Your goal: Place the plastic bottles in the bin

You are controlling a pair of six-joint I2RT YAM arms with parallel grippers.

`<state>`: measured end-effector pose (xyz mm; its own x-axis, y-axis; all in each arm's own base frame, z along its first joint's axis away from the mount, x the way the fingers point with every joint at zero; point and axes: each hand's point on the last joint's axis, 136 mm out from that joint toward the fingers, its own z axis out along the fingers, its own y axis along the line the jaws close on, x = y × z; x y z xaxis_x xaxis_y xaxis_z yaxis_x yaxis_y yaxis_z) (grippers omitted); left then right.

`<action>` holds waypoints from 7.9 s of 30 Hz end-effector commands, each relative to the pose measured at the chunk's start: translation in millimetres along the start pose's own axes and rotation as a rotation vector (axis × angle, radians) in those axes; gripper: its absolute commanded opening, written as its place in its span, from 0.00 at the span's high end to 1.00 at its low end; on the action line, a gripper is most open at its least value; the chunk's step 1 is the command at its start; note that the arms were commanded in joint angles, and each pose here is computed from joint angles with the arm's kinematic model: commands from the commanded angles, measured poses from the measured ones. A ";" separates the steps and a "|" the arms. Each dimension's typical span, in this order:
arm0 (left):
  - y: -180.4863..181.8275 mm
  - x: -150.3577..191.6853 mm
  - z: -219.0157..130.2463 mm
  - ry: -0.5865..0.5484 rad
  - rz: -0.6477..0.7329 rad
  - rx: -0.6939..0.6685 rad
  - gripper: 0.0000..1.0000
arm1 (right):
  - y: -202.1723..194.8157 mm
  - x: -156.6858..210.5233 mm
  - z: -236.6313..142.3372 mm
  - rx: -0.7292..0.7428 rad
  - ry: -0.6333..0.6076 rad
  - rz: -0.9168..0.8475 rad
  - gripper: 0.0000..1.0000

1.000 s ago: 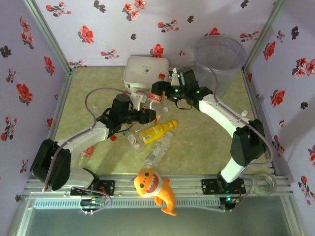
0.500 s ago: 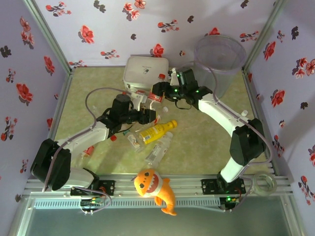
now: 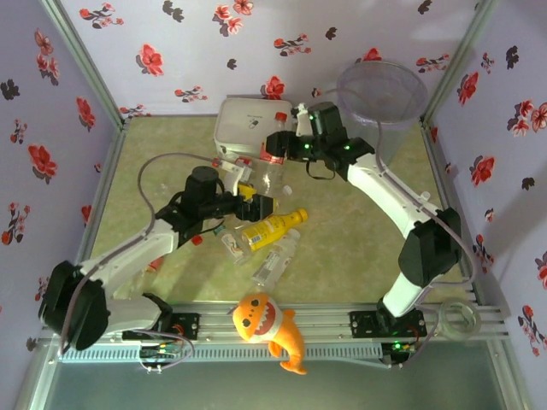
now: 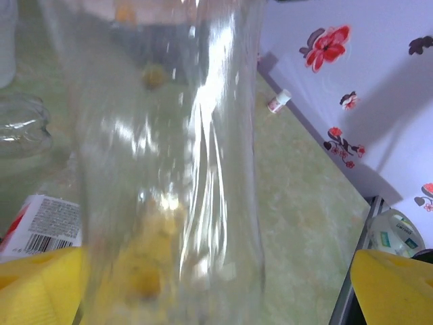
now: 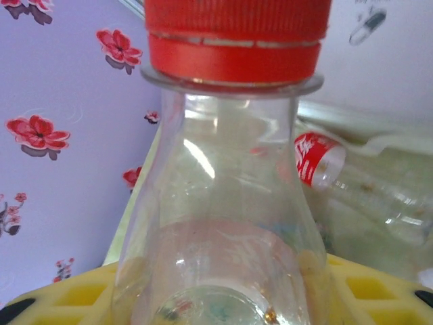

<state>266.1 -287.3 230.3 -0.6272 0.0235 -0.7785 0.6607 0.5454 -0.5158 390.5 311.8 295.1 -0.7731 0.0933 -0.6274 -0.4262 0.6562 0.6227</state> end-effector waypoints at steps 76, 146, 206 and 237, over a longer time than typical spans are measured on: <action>237.6 117.5 -216.8 0.129 -0.600 -1.215 0.00 | -257.6 -193.1 -156.5 0.834 -0.368 -0.146 0.10; 127.6 214.0 -187.0 0.409 -0.775 -1.112 0.00 | -126.9 -96.3 -234.0 0.623 -0.433 -0.126 0.05; 23.2 -41.1 12.6 0.063 0.024 -0.069 1.00 | 15.0 8.7 -70.7 -0.153 -0.048 0.053 0.09; 5.7 -26.4 20.4 0.130 0.047 0.062 0.97 | 26.9 12.0 9.4 -0.299 0.016 0.090 0.31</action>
<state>295.4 -296.1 226.1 -0.6819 0.1501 -0.7159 0.6654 0.5337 -0.5219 372.8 335.3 299.4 -0.8299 0.1434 -0.5392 -0.4569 0.3799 0.8043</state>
